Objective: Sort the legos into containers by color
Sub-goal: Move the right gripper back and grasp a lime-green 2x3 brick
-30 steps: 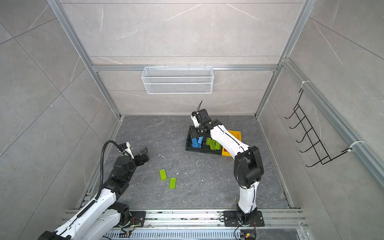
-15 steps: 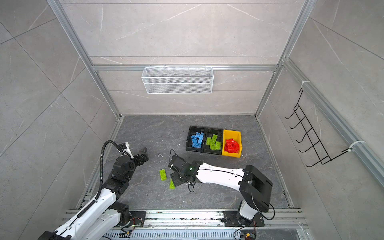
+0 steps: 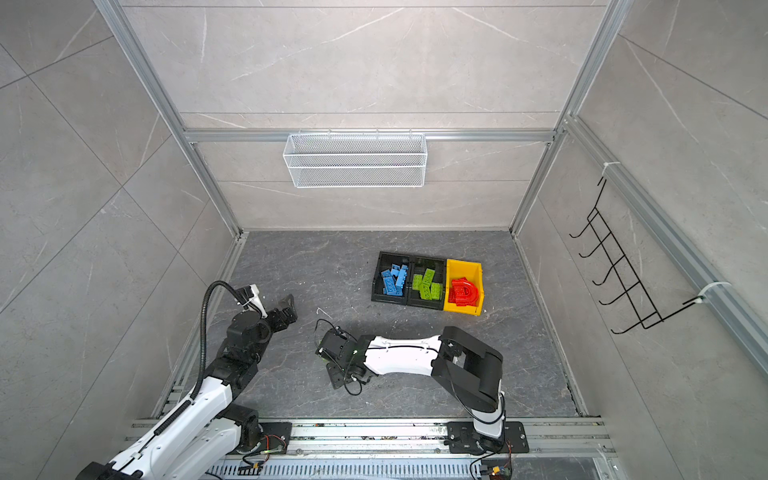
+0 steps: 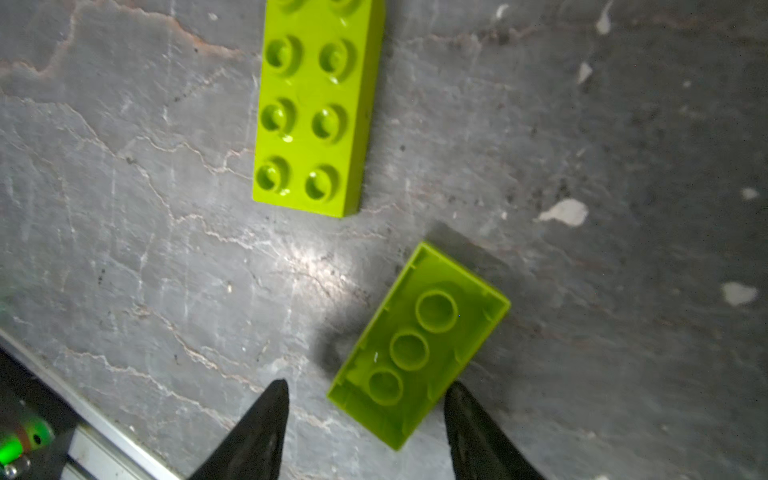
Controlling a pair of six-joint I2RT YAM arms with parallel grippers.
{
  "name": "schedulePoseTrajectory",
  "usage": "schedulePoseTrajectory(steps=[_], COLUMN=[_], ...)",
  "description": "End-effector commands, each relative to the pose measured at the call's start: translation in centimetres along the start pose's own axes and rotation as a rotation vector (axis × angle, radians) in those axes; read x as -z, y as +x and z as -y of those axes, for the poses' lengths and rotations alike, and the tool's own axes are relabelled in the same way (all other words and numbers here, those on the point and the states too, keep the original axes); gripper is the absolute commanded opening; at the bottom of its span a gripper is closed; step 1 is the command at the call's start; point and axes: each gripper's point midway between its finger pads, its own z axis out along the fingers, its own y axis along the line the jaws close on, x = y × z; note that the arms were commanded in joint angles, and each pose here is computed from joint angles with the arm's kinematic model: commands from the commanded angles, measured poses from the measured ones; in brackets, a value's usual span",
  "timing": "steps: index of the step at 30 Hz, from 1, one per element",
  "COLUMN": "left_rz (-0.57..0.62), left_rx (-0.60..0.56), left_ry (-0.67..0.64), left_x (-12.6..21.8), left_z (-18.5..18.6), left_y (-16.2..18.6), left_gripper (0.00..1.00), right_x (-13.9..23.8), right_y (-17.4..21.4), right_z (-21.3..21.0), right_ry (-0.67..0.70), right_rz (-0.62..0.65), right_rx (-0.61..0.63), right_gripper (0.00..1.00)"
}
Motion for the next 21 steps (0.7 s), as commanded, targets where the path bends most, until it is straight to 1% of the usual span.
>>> schedulePoseTrajectory(steps=[1,3,6,11,16,21], left_rz=[0.037,0.040,0.038,0.037,0.038,0.034], left_rx=[0.015,0.016,0.016,0.016,0.012,0.011], left_ry=[0.009,0.008,0.007,0.008,-0.003,-0.005], left_x=[0.3,0.3,0.3,0.3,0.2,0.1], left_z=[0.1,0.1,0.1,0.1,-0.1,-0.1], left_y=[-0.9,-1.0,-1.0,-1.0,-0.9,-0.8], left_gripper=[0.99,0.99,0.99,0.99,0.99,0.99], right_x=[-0.3,-0.5,-0.8,-1.3,-1.5,-0.7], right_y=[0.0,0.0,0.1,-0.3,-0.5,-0.9], right_z=[0.3,0.5,1.5,1.2,1.7,2.6], right_ry=[0.044,0.058,0.122,0.118,0.158,0.179], right_rz=[-0.012,-0.017,-0.037,-0.029,-0.032,-0.006], right_rx=[0.010,0.011,0.020,0.029,0.043,0.046], right_gripper=[0.63,0.62,0.62,0.62,0.54,0.39])
